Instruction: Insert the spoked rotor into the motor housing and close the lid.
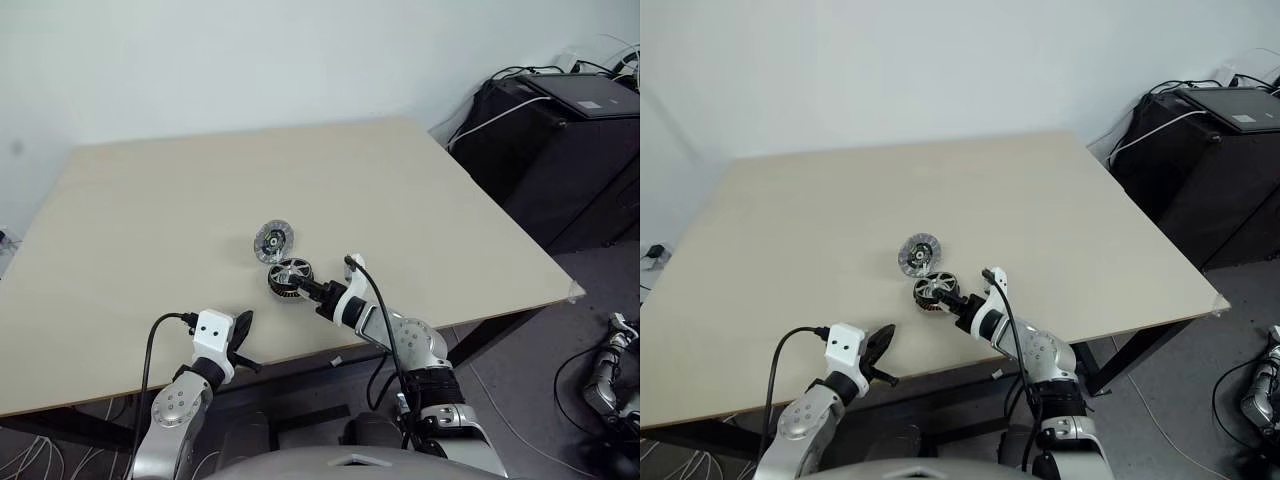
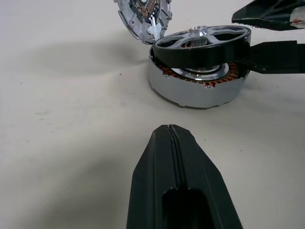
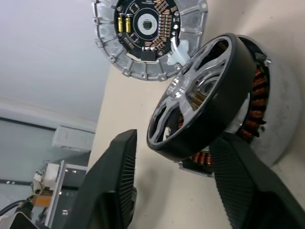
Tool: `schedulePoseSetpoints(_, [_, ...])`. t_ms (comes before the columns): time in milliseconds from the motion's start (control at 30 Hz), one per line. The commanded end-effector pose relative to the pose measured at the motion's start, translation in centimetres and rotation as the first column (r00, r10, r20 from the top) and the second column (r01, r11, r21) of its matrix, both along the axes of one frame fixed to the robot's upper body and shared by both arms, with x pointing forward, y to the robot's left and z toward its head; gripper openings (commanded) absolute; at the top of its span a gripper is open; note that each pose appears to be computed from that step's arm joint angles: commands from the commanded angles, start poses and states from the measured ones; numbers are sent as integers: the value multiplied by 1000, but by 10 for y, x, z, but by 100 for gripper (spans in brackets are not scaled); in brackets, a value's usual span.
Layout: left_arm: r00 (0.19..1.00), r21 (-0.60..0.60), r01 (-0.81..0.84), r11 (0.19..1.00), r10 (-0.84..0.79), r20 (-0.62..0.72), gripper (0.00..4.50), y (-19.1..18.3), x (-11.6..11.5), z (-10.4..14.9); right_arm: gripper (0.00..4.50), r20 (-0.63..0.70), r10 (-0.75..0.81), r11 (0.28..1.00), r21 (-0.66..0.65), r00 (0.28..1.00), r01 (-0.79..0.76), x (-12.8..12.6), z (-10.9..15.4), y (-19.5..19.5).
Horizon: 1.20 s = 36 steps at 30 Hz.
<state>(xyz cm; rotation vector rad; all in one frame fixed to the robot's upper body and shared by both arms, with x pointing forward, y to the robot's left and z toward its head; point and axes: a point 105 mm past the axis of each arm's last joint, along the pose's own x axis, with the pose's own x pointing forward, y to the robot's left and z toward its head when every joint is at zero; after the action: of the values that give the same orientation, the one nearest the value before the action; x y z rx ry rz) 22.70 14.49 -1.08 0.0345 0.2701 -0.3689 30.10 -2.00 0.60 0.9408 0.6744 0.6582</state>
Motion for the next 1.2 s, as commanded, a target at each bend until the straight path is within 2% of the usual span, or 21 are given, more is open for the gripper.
schedulePoseSetpoints(33, [998, -11, 9, 1000, -8, 54, 0, -2, 7, 15, 235, 65, -17, 998, 60, 998, 13, 3, 24, 6])
schedulePoseSetpoints(133, [998, -14, 10, 1000, -9, 57, 0, -3, 8, 15, 235, 125, -28, 999, 26, 992, 25, 4, 37, -4])
schedulePoseSetpoints(233, [998, -16, 12, 1000, -11, 57, 0, -3, 8, 15, 235, 194, 7, 997, -73, 981, 7, -2, 44, -11])
schedulePoseSetpoints(500, [998, -21, 27, 999, -26, 60, 0, -7, 12, 15, 235, 263, 41, 964, -265, 964, 32, -8, 40, -30])
schedulePoseSetpoints(600, [998, -21, 30, 999, -28, 63, 0, -7, 13, 15, 235, 360, 11, 923, -362, 933, 129, 1, 44, -40])
schedulePoseSetpoints(667, [997, -22, 31, 999, -29, 65, 0, -7, 13, 15, 235, 465, 59, 865, -466, 883, 188, 7, 49, -43])
schedulePoseSetpoints(767, [997, -20, 31, 999, -30, 68, 0, -7, 14, 16, 140, 558, 185, 781, -584, 809, 224, 11, 50, -37])
schedulePoseSetpoints(900, [996, -16, 39, 999, -38, 77, 0, -8, 14, 17, 4, 546, 286, 718, -667, 788, 201, 16, 37, -24])
schedulePoseSetpoints(1033, [996, -15, 46, 999, -45, 80, 0, -9, 13, 18, 4, 513, 362, 680, -716, 779, 156, 24, 25, -12])
schedulePoseSetpoints(1200, [995, -9, 57, 998, -56, 88, 0, -10, 12, 19, 4, 496, 400, 668, -733, 771, 125, 35, 21, 1])
